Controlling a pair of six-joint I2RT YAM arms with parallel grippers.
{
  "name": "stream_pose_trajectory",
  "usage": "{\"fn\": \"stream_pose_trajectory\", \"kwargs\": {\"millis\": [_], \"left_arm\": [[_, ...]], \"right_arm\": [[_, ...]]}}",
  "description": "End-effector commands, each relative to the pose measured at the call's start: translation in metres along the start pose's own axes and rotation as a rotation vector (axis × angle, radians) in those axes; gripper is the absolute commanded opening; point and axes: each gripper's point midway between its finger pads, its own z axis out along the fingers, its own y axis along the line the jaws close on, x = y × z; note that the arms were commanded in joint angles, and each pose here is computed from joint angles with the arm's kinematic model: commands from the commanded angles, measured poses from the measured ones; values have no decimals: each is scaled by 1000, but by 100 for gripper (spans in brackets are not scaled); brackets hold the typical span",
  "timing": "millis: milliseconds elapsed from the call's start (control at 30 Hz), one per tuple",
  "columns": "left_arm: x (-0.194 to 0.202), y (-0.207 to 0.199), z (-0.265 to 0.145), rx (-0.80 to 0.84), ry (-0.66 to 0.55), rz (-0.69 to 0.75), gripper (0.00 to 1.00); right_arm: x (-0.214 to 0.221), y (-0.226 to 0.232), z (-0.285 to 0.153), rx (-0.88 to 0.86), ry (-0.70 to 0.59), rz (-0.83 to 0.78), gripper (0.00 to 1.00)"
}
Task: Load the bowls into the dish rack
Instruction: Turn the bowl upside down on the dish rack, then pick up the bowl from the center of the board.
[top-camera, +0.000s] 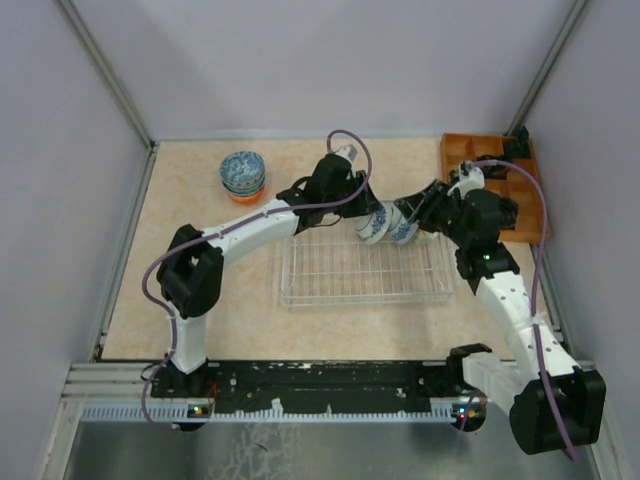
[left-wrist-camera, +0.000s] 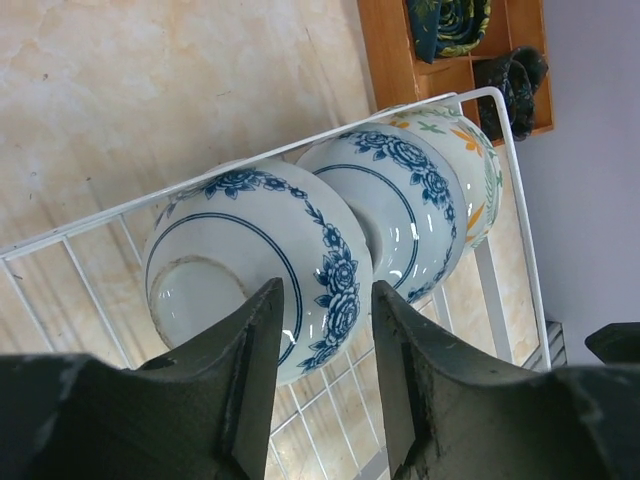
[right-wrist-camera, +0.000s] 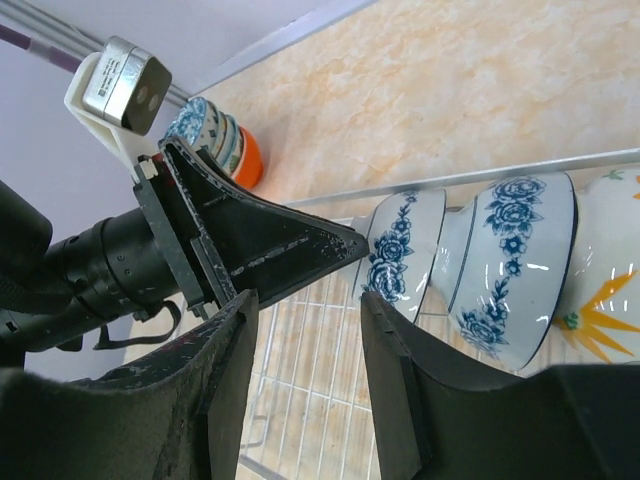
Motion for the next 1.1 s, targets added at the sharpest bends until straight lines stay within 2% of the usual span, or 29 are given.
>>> {"fn": "stream_pose_trajectory", "kwargs": {"millis": [0, 133, 400, 533, 600, 633, 667, 800, 900, 1067], "left_arm": [[6, 3, 1, -26, 23, 12, 50], [-8, -5, -13, -19, -20, 23, 58], [-46, -22, -60, -15, -148, 55, 69], [-64, -21, -86, -27, -194, 60, 73], [-68, -14, -97, -44, -198, 61, 76], [-68, -9, -103, -56, -199, 63, 77], [-71, -3, -110, -70, -205, 63, 79], [-87, 31, -146, -116, -239, 40, 85], [-103, 61, -174, -173, -273, 11, 98], [-141, 119, -213, -313, -332, -73, 99]], "right_arm": [[-23, 21, -12, -62, -51, -42, 47], [-27, 25, -16, -72, -55, -45, 48], [-29, 50, -33, -150, -19, -71, 59], [-30, 56, -42, -150, -12, -86, 69], [-29, 59, -48, -151, 0, -95, 81], [-28, 61, -51, -155, 10, -103, 94], [-28, 64, -55, -162, 17, -113, 99], [-23, 71, -73, -165, 49, -144, 99], [-19, 78, -84, -178, 79, -156, 99], [-18, 93, -98, -216, 125, -159, 99]]}}
